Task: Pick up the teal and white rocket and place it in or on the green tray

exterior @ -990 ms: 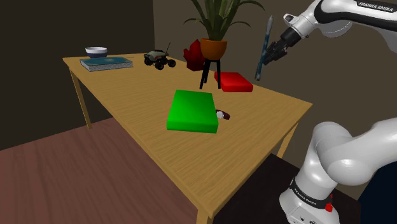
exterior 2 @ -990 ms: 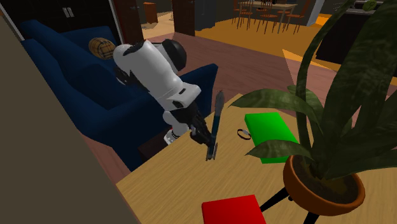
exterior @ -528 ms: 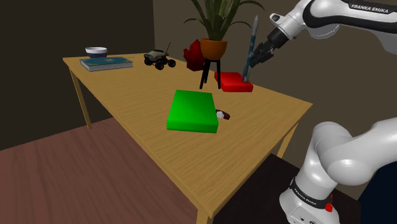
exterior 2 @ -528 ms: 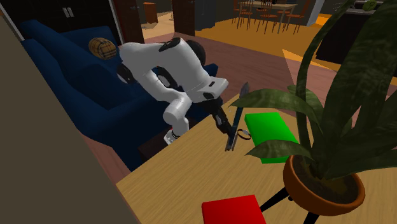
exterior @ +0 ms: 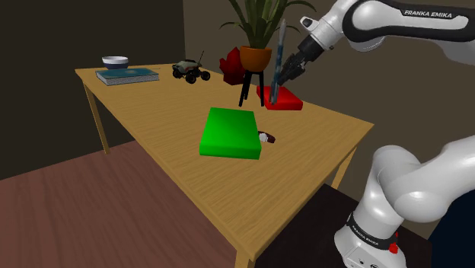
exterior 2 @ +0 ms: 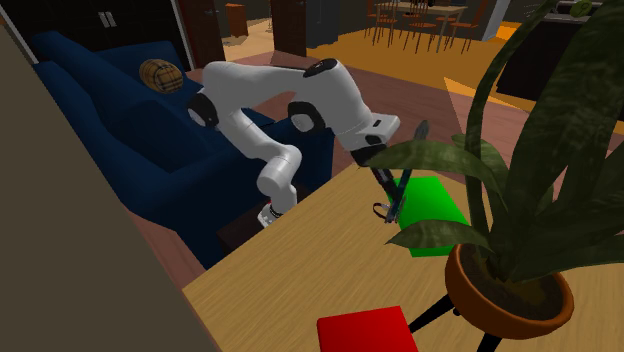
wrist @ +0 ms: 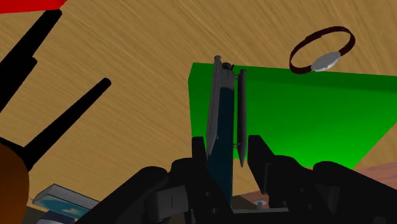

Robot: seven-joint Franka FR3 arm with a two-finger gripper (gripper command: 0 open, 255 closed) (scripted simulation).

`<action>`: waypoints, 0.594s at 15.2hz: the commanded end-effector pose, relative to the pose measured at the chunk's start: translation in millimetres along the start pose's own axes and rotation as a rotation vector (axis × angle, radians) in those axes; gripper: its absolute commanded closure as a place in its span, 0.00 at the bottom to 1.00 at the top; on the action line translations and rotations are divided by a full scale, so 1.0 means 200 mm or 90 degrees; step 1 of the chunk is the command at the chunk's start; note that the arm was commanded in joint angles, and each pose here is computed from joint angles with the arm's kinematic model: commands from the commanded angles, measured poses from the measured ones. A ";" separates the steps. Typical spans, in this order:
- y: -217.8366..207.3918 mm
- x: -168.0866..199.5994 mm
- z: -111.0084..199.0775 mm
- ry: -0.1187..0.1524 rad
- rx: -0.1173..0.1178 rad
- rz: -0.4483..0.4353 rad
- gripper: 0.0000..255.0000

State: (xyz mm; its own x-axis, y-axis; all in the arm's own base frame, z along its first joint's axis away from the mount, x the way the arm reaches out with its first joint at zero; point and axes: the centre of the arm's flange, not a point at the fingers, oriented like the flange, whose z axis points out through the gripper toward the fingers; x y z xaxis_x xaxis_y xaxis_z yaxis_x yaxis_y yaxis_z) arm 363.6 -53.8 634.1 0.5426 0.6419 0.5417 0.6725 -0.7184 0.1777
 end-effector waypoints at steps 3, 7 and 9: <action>-0.13 0.18 0.12 0.001 0.000 0.001 1.00; -0.27 0.37 0.25 0.001 0.000 0.001 1.00; -0.34 0.46 0.31 0.001 0.000 0.001 1.00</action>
State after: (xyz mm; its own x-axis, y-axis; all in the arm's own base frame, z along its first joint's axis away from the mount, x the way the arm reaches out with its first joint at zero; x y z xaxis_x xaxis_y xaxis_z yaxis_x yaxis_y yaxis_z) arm 396.2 55.3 623.0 0.5425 0.6417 0.5421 0.6718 -0.7189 0.1787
